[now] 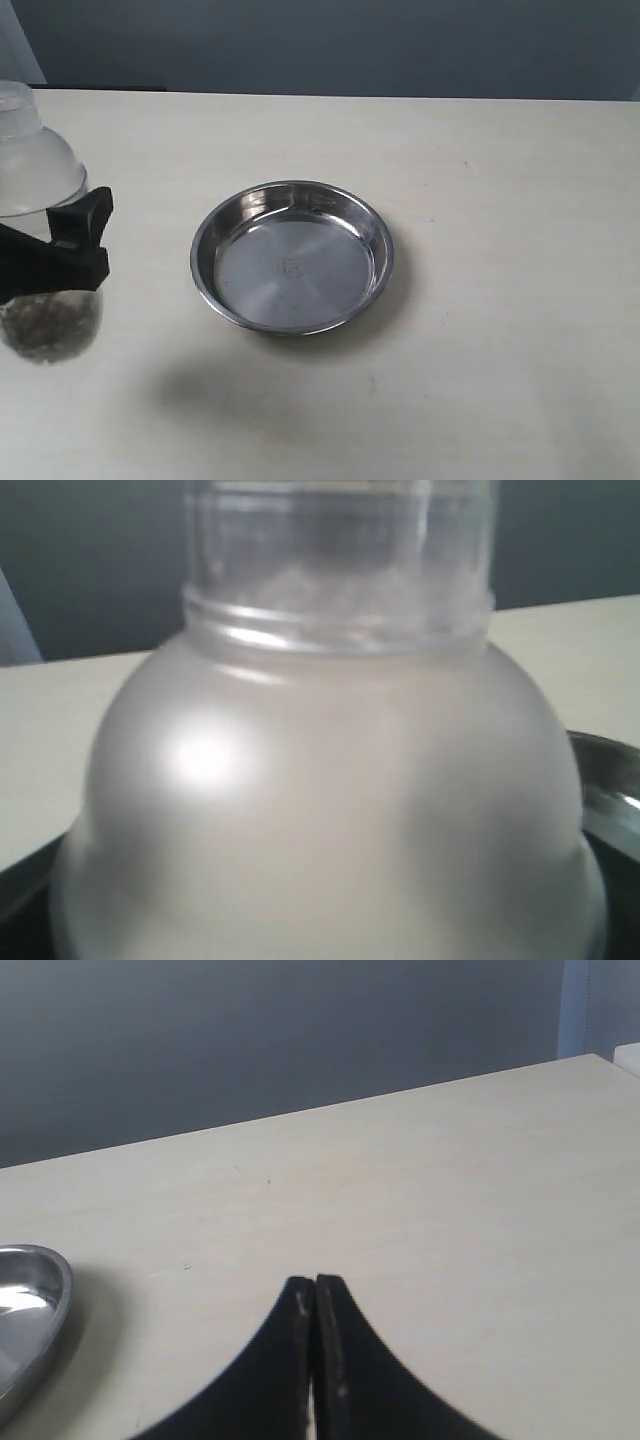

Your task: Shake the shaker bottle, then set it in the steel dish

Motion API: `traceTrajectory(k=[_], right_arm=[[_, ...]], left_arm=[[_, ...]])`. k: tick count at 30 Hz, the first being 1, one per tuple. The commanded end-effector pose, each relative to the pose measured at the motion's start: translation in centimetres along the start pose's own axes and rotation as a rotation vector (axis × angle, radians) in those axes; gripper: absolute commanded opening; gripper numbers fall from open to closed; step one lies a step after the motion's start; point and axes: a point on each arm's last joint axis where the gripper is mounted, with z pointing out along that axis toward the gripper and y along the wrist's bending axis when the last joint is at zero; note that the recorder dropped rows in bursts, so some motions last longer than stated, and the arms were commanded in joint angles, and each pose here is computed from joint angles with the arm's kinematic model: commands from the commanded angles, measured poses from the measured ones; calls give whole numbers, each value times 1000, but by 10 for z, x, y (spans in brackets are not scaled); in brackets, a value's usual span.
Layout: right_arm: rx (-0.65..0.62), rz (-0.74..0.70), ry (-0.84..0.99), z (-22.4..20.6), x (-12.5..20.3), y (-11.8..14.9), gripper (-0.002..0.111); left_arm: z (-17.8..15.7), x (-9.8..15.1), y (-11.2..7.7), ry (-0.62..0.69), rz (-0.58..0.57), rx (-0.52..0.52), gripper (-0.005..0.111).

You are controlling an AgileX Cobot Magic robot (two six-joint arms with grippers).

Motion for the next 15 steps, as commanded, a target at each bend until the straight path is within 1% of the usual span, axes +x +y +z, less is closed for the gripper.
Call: traceTrajectory(k=[1, 5, 8, 10, 12, 13, 15], right_arm=[[3, 1, -13, 0, -1, 0, -1], [3, 1, -13, 0, -1, 0, -1], [3, 1, -13, 0, -1, 0, -1], [3, 1, -13, 0, -1, 0, -1], [3, 1, -13, 0, -1, 0, -1], [3, 1, -13, 0, -1, 0, -1], [3, 1, -13, 0, -1, 0, -1]], left_arm=[[-2, -21, -6, -133, 44, 51, 0], [-2, -20, -7, -125, 48, 67, 0], [-2, -20, -9, -127, 77, 93, 0], [-3, -23, -14, -166, 143, 151, 0], [-5, -28, -18, -218, 215, 246, 0], [-4, -31, -16, -230, 200, 259, 0], [-1, -38, -6, -248, 96, 228, 0]])
